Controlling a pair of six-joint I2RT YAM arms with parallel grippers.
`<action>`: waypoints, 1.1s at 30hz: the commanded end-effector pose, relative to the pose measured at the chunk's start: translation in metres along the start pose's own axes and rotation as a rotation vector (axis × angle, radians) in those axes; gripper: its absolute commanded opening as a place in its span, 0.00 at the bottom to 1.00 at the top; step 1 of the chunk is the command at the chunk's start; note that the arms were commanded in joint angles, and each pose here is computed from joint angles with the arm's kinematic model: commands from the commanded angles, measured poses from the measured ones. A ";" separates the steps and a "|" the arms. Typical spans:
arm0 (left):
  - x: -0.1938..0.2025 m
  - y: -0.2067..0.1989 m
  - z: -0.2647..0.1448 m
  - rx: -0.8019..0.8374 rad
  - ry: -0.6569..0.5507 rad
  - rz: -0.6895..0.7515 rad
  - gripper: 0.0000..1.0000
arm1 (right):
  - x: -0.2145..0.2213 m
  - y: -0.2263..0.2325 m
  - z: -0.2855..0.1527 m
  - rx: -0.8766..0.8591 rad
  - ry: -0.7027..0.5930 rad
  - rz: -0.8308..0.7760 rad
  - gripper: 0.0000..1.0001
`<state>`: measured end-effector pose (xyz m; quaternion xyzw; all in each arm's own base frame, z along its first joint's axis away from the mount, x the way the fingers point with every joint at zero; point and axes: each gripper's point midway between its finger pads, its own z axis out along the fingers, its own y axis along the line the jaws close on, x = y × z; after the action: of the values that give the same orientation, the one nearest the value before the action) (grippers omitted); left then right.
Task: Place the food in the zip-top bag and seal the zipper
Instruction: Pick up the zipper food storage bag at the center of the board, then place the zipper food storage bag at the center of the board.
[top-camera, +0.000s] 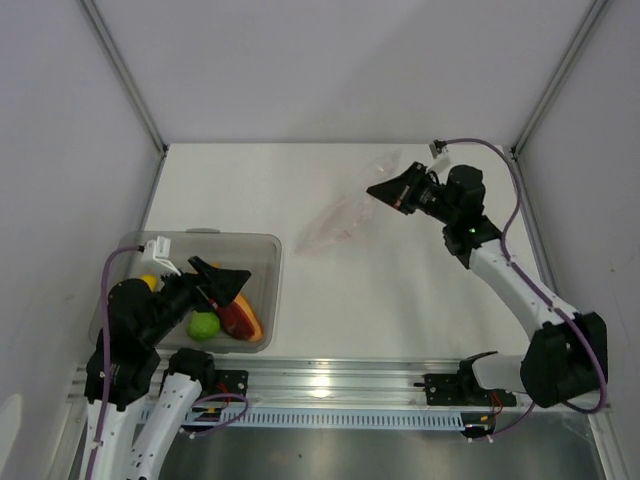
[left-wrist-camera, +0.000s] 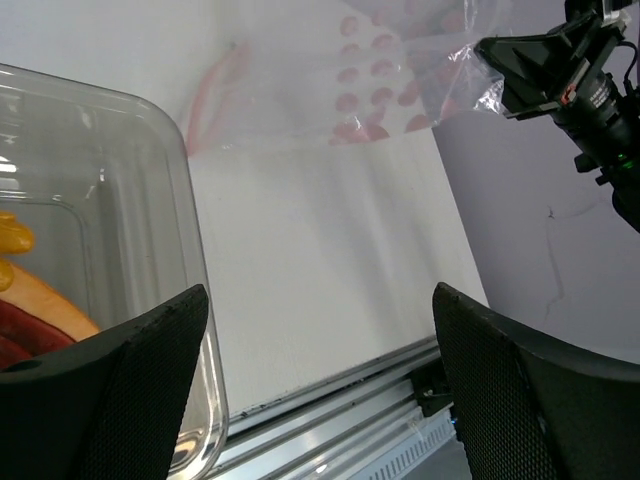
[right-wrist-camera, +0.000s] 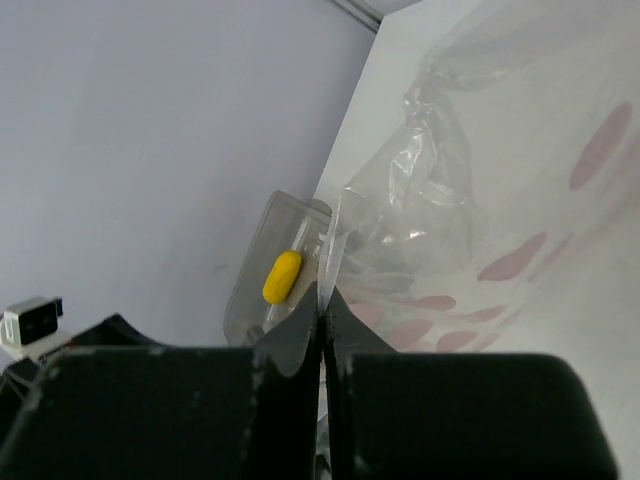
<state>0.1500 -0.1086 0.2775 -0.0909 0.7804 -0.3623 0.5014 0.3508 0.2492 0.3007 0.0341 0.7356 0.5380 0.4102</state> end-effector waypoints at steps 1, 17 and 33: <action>-0.009 -0.019 0.009 0.083 0.004 -0.031 0.92 | 0.021 0.000 -0.039 0.021 0.121 -0.084 0.00; 0.028 -0.039 0.042 0.347 0.177 -0.173 0.86 | 0.043 0.069 -0.132 -0.223 0.168 -0.130 0.00; 0.032 -0.030 0.034 0.308 0.152 -0.120 0.87 | 0.072 -0.049 -0.148 0.181 0.244 0.023 0.01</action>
<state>0.1561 -0.1630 0.2556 -0.0456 0.7532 -0.5129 0.4093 0.2264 0.1724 0.2704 -0.0341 0.7812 0.5301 0.3280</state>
